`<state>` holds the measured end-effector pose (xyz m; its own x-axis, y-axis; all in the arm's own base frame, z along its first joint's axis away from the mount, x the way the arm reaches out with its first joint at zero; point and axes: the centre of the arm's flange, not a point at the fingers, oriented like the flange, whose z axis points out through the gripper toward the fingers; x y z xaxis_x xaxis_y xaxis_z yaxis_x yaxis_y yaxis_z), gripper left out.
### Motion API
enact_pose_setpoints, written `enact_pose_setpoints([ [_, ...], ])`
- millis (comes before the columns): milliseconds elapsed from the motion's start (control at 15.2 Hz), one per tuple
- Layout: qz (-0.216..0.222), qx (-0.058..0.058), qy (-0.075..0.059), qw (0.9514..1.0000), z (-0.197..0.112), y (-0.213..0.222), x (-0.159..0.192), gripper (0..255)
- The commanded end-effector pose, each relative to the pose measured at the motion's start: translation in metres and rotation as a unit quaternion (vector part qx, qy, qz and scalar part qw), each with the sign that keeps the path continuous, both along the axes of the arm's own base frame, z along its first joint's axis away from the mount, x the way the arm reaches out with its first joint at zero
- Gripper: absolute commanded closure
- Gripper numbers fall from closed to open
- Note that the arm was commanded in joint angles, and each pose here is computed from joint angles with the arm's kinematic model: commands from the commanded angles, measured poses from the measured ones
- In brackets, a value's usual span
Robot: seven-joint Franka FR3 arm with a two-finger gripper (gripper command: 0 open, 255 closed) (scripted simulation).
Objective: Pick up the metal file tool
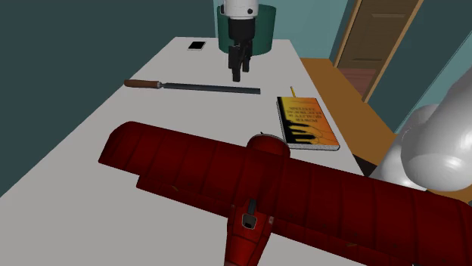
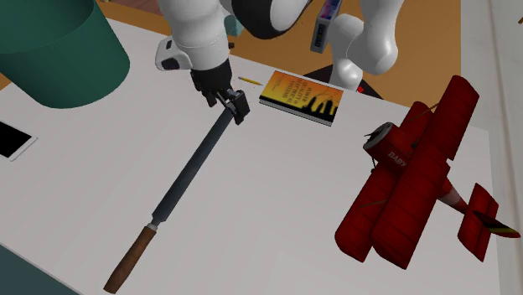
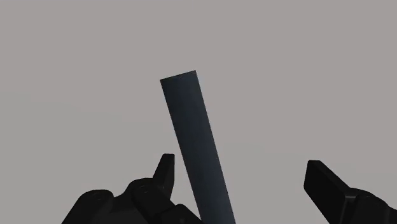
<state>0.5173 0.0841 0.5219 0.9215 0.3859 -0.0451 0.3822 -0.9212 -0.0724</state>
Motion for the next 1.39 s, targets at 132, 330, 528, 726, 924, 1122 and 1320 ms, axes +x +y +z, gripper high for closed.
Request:
enact_pose_setpoints([
  [132,0.043,0.006,-0.009,0.999,-0.007,0.021,0.047,0],
  [330,0.075,0.01,-0.015,0.997,-0.01,0.039,0.08,0],
  [528,0.107,0.014,-0.022,0.9939,-0.012,0.06,0.112,0],
  [726,0.139,0.018,-0.028,0.9898,-0.014,0.083,0.142,0],
  [924,0.144,0.019,-0.029,0.989,-0.025,0.087,0.147,0],
  [1122,0.144,0.019,-0.029,0.989,-0.041,0.087,0.147,0],
  [1320,0.144,0.019,-0.029,0.989,-0.054,0.087,0.147,0],
])
